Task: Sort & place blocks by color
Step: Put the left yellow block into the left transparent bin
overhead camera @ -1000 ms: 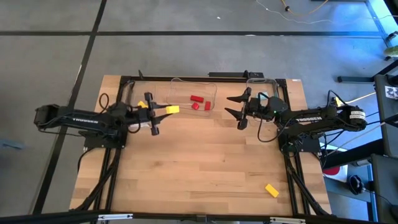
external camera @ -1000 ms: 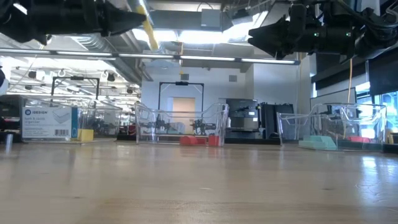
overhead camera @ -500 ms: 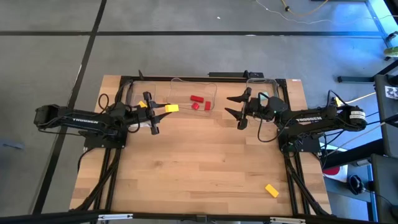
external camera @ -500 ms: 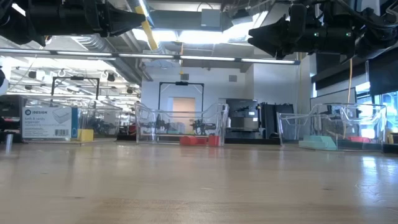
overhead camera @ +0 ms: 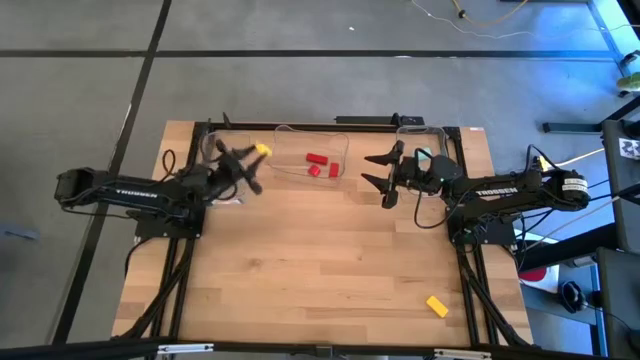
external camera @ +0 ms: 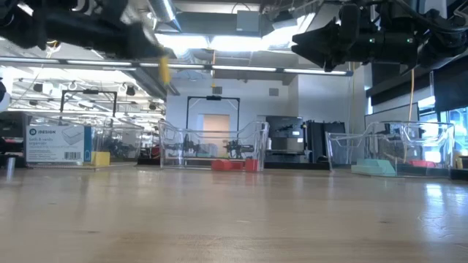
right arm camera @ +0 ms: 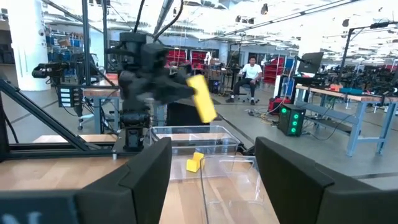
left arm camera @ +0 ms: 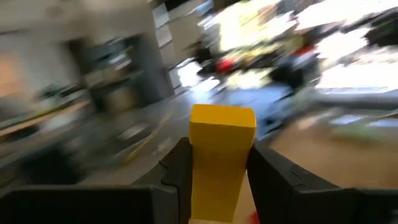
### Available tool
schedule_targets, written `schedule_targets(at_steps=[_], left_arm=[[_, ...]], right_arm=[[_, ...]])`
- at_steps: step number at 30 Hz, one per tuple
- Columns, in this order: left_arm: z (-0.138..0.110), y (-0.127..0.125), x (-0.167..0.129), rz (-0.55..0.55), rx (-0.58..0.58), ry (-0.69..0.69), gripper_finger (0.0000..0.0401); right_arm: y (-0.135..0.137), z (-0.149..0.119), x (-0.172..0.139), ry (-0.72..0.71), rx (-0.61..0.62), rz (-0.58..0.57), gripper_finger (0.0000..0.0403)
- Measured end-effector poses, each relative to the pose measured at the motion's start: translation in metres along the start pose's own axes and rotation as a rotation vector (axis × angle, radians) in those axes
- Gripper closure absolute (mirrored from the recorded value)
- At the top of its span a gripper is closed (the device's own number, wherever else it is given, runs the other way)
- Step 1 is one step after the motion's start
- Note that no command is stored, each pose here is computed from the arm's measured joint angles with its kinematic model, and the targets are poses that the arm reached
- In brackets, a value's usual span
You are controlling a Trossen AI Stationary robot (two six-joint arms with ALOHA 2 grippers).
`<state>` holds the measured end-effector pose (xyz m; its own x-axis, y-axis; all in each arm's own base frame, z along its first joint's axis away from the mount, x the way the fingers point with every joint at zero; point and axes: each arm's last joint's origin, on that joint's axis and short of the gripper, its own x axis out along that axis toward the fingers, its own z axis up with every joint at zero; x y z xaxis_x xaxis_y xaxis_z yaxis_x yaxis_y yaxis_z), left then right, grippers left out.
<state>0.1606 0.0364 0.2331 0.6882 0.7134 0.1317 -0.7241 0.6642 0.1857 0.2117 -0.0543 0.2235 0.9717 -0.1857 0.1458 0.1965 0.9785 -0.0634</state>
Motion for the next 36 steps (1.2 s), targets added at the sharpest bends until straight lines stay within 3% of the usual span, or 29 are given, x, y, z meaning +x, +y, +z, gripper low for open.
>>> schedule_targets(at_steps=[4, 7, 12, 18, 24, 36], left_arm=[[0.000, 0.008, 0.003, 0.372, 0.142, 0.249, 0.0291], [-0.007, 0.010, 0.006, 0.496, 0.175, 0.358, 0.0291], [-0.029, 0.024, 0.013, 0.480, 0.090, 0.507, 0.0291], [-0.051, 0.048, 0.016, 0.544, -0.003, 0.671, 0.0291], [-0.062, 0.059, 0.020, 0.461, -0.094, 0.784, 0.0291], [-0.073, 0.058, 0.021, 0.424, -0.037, 0.886, 0.0291]], right_arm=[[0.000, -0.001, 0.000, 0.015, 0.001, 0.000, 0.0168], [0.000, -0.002, 0.000, 0.021, 0.002, 0.001, 0.0168], [0.000, -0.002, 0.000, 0.022, 0.006, 0.001, 0.0168], [0.000, -0.002, 0.000, 0.023, 0.003, 0.001, 0.0168], [0.000, -0.002, 0.000, 0.024, -0.002, -0.017, 0.0168], [-0.001, -0.002, 0.000, 0.026, 0.000, -0.050, 0.0168]])
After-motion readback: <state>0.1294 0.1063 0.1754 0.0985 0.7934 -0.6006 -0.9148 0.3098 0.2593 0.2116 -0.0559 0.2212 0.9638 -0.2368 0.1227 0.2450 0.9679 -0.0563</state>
